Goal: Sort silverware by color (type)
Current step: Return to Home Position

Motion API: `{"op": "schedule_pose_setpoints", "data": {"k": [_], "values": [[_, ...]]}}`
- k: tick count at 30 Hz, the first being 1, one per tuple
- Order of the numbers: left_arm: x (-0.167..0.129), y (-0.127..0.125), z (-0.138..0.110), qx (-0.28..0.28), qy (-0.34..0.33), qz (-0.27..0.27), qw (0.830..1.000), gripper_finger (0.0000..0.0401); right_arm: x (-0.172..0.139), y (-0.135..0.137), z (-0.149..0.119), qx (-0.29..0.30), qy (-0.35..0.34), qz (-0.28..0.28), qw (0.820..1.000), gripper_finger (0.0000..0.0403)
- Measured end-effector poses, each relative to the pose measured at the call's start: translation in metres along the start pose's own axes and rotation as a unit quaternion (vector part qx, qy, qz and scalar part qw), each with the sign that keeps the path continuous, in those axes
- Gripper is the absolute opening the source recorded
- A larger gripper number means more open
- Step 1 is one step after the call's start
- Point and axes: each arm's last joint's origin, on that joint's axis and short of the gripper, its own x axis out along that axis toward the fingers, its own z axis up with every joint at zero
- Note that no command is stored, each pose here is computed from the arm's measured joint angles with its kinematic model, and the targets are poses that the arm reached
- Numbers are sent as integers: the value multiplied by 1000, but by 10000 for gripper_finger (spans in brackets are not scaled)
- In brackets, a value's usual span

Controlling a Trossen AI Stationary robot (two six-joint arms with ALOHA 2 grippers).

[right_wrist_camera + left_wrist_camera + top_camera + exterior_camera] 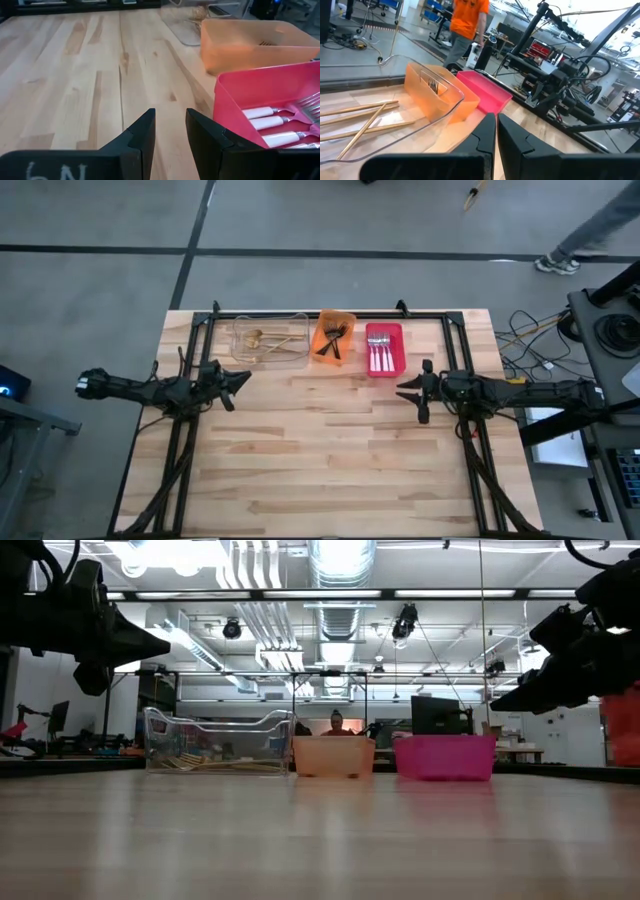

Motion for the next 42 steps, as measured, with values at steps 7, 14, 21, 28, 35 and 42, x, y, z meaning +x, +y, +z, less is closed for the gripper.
{"op": "schedule_pose_setpoints", "data": {"k": [7, 14, 21, 28, 35, 42], "values": [[0, 0, 0, 0, 0, 0, 1000, 0, 0, -2, 2, -61, -7, -26, 998, 100], [0, 0, 0, 0, 0, -1, 1000, 0, -8, 0, 10, -120, -60, -27, 991, 100], [0, 0, 0, 0, 0, 0, 1000, 0, -22, 1, 21, -110, -139, -22, 984, 100], [0, 0, 0, 1, 2, 0, 1000, 0, -35, 2, 28, -110, -209, -22, 971, 100], [1, 0, -1, 4, 5, 1, 1000, 0, -36, 4, 29, -113, -220, -16, 969, 100], [1, 0, -1, 5, 6, 2, 1000, 0, -38, 4, 33, -129, -230, -21, 965, 100]]}}
